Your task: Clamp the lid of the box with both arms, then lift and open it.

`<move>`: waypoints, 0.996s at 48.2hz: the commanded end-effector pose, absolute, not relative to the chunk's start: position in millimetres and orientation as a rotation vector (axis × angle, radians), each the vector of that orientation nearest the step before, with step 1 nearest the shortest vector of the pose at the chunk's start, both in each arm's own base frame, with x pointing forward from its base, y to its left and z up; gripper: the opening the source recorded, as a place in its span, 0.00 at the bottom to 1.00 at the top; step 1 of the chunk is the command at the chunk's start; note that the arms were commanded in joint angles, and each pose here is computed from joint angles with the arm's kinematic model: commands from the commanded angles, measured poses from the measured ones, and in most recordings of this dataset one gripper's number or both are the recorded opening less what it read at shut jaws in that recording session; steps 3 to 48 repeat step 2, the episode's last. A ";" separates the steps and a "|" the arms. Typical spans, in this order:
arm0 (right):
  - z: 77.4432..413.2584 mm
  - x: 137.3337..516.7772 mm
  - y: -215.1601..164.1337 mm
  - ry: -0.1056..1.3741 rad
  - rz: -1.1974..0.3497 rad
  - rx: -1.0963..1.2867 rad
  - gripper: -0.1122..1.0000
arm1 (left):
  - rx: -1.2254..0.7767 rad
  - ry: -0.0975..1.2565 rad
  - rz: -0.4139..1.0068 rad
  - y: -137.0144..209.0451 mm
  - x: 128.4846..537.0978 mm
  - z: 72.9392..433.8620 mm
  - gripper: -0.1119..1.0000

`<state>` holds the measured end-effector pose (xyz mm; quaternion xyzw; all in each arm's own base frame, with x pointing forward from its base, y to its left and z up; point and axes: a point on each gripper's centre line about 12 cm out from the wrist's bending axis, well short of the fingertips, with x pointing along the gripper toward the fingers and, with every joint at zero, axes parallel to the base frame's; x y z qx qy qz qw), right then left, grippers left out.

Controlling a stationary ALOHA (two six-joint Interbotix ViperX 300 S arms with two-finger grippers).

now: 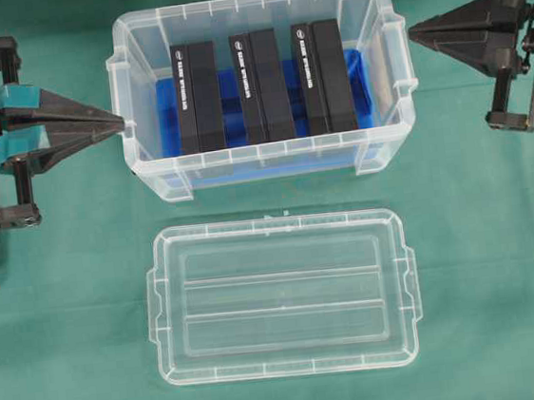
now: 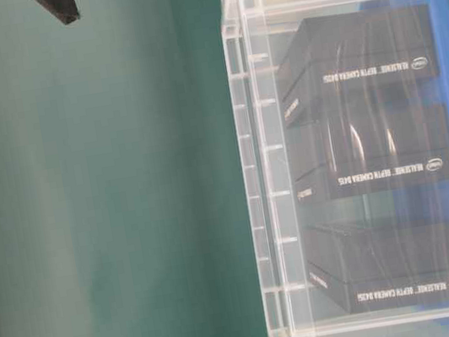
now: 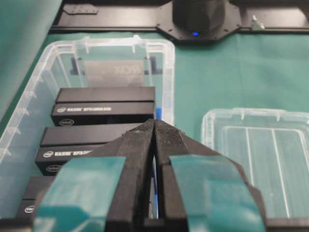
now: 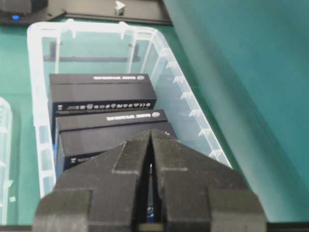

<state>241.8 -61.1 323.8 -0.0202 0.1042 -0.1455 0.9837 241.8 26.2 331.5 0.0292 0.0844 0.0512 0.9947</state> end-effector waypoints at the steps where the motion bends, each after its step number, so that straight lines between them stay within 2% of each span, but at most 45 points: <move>1: 329.3 242.8 -60.5 0.192 -0.287 -0.038 0.10 | 0.058 0.158 0.100 25.5 242.5 336.5 0.11; 48: 328.7 242.8 -60.5 0.194 -0.287 -0.038 0.10 | 0.058 0.160 0.100 25.5 242.4 335.8 0.11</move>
